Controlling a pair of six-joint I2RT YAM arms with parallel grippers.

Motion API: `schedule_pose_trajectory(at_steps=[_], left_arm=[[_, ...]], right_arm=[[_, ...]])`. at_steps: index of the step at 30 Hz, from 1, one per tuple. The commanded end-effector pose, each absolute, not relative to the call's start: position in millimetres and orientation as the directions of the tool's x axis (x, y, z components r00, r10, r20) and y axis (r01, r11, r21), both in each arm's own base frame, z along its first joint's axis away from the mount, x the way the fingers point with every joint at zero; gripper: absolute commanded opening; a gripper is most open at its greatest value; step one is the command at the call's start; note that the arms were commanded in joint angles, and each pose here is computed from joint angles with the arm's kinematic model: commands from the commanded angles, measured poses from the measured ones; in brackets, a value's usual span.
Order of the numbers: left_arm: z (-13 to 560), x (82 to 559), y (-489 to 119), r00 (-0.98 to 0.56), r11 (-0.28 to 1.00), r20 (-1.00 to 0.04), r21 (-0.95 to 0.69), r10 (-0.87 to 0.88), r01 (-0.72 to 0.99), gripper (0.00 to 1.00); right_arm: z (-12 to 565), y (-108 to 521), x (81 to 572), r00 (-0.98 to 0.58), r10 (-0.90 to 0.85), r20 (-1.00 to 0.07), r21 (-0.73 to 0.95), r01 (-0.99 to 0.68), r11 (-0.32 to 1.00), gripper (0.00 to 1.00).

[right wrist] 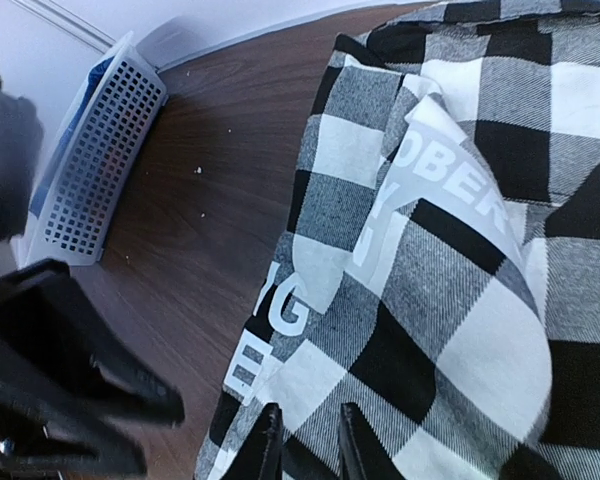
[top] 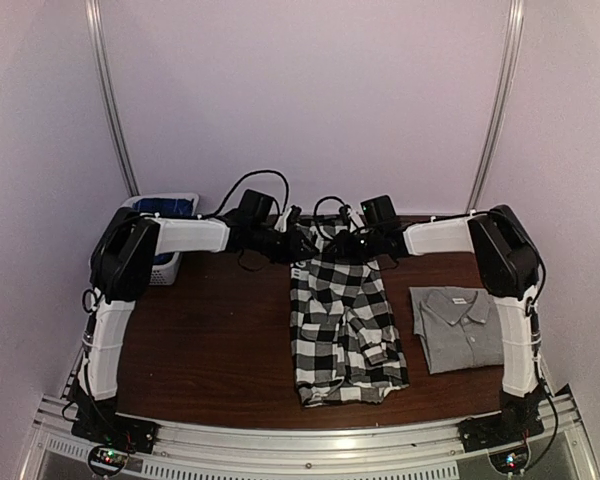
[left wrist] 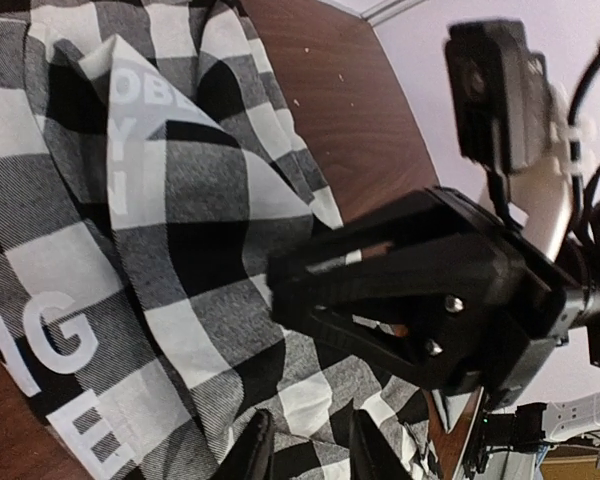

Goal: Fold and stack the long sleeve shirts
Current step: Smooth out the rectangle-folded shirt at the center of the board.

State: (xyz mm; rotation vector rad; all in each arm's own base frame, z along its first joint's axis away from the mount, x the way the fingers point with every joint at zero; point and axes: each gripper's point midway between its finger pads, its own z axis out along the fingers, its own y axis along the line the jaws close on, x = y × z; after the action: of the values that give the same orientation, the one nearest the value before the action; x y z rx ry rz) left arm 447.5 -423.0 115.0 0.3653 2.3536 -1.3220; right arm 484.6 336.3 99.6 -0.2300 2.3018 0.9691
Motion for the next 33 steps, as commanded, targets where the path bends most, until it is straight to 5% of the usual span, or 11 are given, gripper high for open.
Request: schedule_pose_trajectory(at_steps=[1, 17, 33], left_arm=[[123.6, 433.1, -439.9, -0.870, 0.443, -0.491, -0.771, 0.043, 0.457, 0.27], [41.0, 406.3, -448.6, -0.930, 0.522, -0.343, -0.773, 0.132, 0.360, 0.26], [25.7, 411.5, -416.1, -0.939, 0.612, -0.322, -0.721, 0.119, 0.324, 0.26]], right_arm=[[99.6, 349.0, 503.9, -0.790, 0.072, -0.608, 0.614, -0.411, 0.674, 0.21], [47.8, 308.1, 569.3, -0.827, 0.182, -0.532, 0.662, -0.272, 0.698, 0.25], [131.0, 289.6, 547.7, -0.779, 0.112, -0.617, 0.550, -0.325, 0.769, 0.40]])
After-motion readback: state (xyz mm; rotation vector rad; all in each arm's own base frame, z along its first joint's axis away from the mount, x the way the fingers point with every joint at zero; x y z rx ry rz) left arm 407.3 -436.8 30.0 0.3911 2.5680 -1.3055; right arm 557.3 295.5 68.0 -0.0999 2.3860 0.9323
